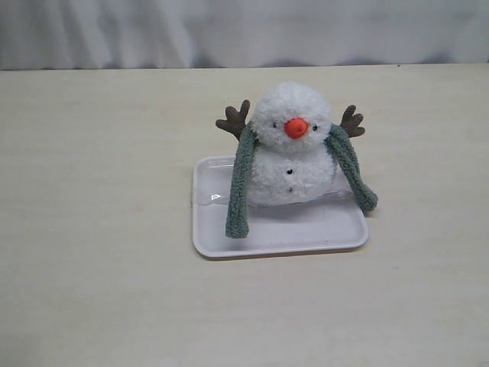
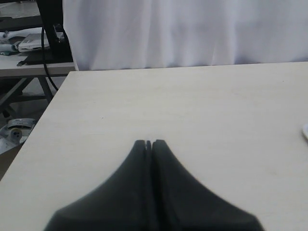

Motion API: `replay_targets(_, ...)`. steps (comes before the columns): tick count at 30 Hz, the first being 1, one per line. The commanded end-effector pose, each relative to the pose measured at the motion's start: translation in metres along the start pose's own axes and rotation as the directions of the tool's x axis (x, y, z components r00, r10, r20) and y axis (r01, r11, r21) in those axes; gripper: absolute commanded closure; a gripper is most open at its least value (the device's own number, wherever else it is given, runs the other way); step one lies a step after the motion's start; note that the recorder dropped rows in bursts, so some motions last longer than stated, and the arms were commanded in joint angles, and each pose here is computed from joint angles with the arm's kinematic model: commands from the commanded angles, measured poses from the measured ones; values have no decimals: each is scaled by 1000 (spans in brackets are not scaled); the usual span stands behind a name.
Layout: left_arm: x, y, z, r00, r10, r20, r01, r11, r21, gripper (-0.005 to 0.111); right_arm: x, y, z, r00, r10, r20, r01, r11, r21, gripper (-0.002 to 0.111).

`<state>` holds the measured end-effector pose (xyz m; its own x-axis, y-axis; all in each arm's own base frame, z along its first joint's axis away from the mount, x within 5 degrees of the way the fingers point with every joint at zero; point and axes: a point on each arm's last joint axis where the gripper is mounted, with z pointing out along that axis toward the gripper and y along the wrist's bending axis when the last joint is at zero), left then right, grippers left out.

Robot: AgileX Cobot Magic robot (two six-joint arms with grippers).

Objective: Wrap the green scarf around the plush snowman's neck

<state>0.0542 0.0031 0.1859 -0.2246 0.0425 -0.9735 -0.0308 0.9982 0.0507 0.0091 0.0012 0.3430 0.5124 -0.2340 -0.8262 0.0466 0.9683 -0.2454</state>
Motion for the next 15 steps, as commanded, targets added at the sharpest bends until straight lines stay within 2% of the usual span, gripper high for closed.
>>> replay_targets(1, 0, 0, 0, 1000, 0, 12, 0, 1000, 6, 107, 37, 11, -2, 990, -120, -80, 119, 993, -18, 104)
replay_targets(3, 0, 0, 0, 1000, 0, 12, 0, 1000, 6, 107, 55, 16, -4, 984, -115, -136, 112, 993, -23, 104)
replay_targets(10, 0, 0, 0, 1000, -3, 7, 3, 1000, 6, 107, 114, 31, -19, 948, 45, -316, -54, 998, -18, 104)
replay_targets(13, 0, 0, 0, 1000, -3, 7, 3, 1000, 6, 107, 123, 33, -22, 934, 94, -343, -103, 995, -7, 104)
replay_targets(15, 0, 0, 0, 1000, -3, 7, 3, 1000, 6, 107, 129, 34, -25, 903, 113, -415, -123, 992, 3, 104)
